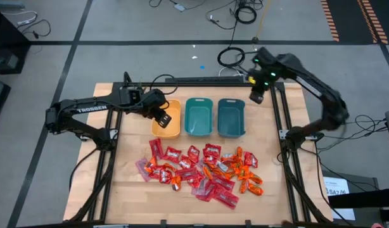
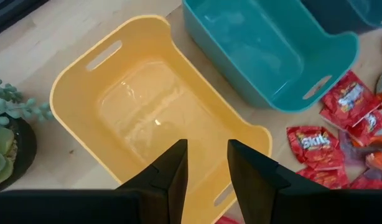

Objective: Sort candy
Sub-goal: Put the red candy into the top left yellow bin

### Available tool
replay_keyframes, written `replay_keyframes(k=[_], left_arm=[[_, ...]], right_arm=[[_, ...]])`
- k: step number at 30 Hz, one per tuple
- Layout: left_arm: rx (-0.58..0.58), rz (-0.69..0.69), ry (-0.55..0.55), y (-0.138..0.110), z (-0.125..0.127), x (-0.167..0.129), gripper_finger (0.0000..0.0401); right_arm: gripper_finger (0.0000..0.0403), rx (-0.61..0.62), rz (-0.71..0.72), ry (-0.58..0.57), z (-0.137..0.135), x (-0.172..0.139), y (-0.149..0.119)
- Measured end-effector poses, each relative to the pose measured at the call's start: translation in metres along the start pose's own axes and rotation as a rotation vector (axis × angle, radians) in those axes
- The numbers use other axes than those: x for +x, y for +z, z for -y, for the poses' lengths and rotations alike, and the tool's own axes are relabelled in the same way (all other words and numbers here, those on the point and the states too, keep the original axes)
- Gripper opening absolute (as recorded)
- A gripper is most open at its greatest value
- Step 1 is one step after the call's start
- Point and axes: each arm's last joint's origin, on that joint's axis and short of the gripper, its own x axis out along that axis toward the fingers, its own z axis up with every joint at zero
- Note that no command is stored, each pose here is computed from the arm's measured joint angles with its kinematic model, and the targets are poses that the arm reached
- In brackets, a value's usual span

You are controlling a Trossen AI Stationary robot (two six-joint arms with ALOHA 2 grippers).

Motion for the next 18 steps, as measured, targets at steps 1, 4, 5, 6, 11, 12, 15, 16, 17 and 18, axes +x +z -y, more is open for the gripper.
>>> replay_keyframes(k=[1, 4, 5, 6, 11, 12, 15, 16, 17, 18], left_arm=[[0.004, 0.015, 0.011, -0.001, 0.002, 0.0, 0.0123], [0.015, 0.058, 0.04, -0.001, 0.006, -0.001, 0.0123], [0.017, 0.066, 0.041, -0.001, 0.007, -0.001, 0.0123], [0.019, 0.069, 0.041, -0.001, 0.007, -0.001, 0.0123], [0.027, 0.067, 0.045, -0.001, 0.007, -0.001, 0.0123], [0.027, 0.067, 0.046, -0.001, 0.007, -0.001, 0.0123], [0.021, 0.067, 0.046, -0.001, 0.007, -0.001, 0.0123], [0.022, 0.067, 0.047, -0.001, 0.007, -0.001, 0.0123], [0.023, 0.066, 0.047, -0.001, 0.007, -0.001, 0.0123], [0.023, 0.066, 0.047, -0.001, 0.007, -0.001, 0.0123]], right_arm=[[0.0057, 0.011, 0.032, -0.011, -0.005, -0.008, -0.009], [0.0051, 0.068, 0.128, -0.037, -0.021, -0.027, -0.037], [0.005, 0.094, 0.162, -0.043, -0.025, -0.032, -0.046], [0.005, 0.12, 0.203, -0.051, -0.029, -0.036, -0.054], [0.005, 0.275, 0.391, -0.059, -0.045, -0.043, -0.094], [0.005, 0.302, 0.413, -0.056, -0.048, -0.043, -0.102], [0.005, 0.347, 0.469, -0.043, -0.053, -0.039, -0.12], [0.005, 0.352, 0.484, -0.028, -0.055, -0.037, -0.125], [0.005, 0.357, 0.495, -0.023, -0.056, -0.035, -0.129], [0.005, 0.358, 0.51, -0.024, -0.057, -0.033, -0.133]])
